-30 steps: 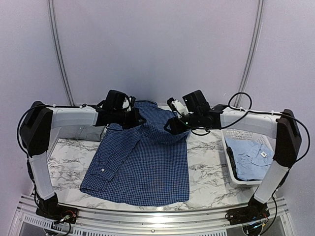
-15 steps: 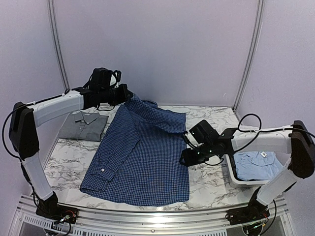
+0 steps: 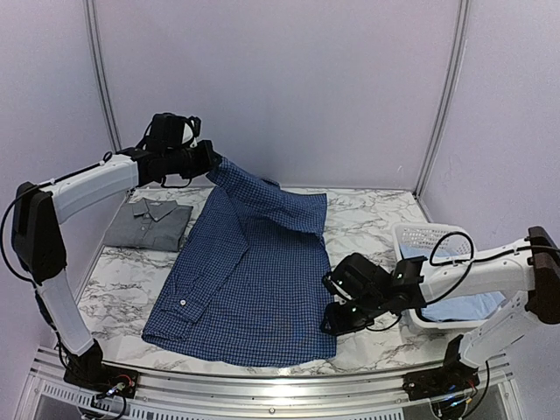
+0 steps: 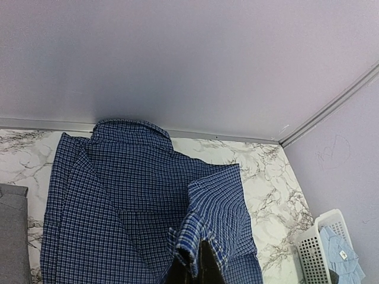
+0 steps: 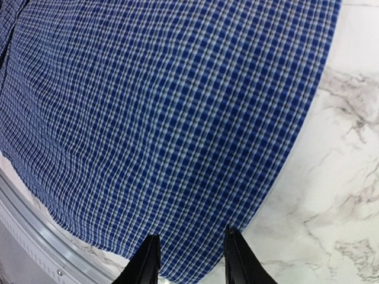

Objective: Fold and stack the long sleeve shirts
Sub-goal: Pick up the corner of the shirt from the center of the board.

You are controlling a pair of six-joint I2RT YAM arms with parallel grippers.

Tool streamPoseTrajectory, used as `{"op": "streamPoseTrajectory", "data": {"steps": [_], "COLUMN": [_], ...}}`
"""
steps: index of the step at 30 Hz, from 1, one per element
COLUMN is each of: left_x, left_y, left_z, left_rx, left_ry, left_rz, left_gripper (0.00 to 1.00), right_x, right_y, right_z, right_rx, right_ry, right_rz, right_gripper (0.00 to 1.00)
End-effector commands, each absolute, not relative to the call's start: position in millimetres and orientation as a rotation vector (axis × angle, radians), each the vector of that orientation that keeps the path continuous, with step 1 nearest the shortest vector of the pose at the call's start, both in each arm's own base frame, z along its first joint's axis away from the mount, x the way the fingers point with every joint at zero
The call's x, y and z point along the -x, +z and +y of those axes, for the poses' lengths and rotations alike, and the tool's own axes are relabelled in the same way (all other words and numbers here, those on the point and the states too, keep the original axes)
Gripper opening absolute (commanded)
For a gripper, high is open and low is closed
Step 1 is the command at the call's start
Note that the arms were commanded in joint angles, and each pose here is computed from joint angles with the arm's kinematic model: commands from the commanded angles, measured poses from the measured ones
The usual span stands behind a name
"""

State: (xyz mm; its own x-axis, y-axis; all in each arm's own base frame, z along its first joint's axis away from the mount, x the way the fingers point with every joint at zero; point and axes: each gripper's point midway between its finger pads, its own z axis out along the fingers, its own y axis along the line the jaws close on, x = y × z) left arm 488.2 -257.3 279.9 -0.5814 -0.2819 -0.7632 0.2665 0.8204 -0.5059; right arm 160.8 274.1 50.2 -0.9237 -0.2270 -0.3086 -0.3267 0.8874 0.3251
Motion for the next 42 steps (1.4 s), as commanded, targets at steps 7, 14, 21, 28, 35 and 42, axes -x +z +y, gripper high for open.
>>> {"op": "streamPoseTrajectory", "data": {"steps": [7,14,21,28,35,42], "left_x": [-485.2,-488.0,-491.1,-499.9,-514.6,-522.1], "left_y": [320.8,325.7,329.1,329.6,331.9,346.6], "left_z": [-243.8,-241.5,-240.7,-244.1,-262.0,-262.9], "left_rx": [-0.005,-0.003,-0.005,0.000,0.017,0.033], "left_ry": [-0.749,-0.757,-0.752,-0.770,-0.871,-0.879], "left_rz": [1.989,1.979,1.970,1.965,1.941,1.903], "left_gripper": [0.00,0.00,0.00,0.00,0.00,0.00], "right_x": [-117.3,-105.4,-107.1,-113.7,-125.6,-130.7], "right_y": [40.8,32.7,23.0,20.3,25.8,40.7], "right_z": [262.7,264.4,257.9,245.8,204.8,194.3], "right_rx": [0.285,0.261,0.249,0.214,0.109,0.084], "right_ry": [0.504,0.491,0.403,0.325,0.261,0.289], "right_rz": [2.898,2.927,2.929,2.925,2.912,2.875], "right_gripper": [0.28,0.25,0.19,0.00,0.00,0.00]}}
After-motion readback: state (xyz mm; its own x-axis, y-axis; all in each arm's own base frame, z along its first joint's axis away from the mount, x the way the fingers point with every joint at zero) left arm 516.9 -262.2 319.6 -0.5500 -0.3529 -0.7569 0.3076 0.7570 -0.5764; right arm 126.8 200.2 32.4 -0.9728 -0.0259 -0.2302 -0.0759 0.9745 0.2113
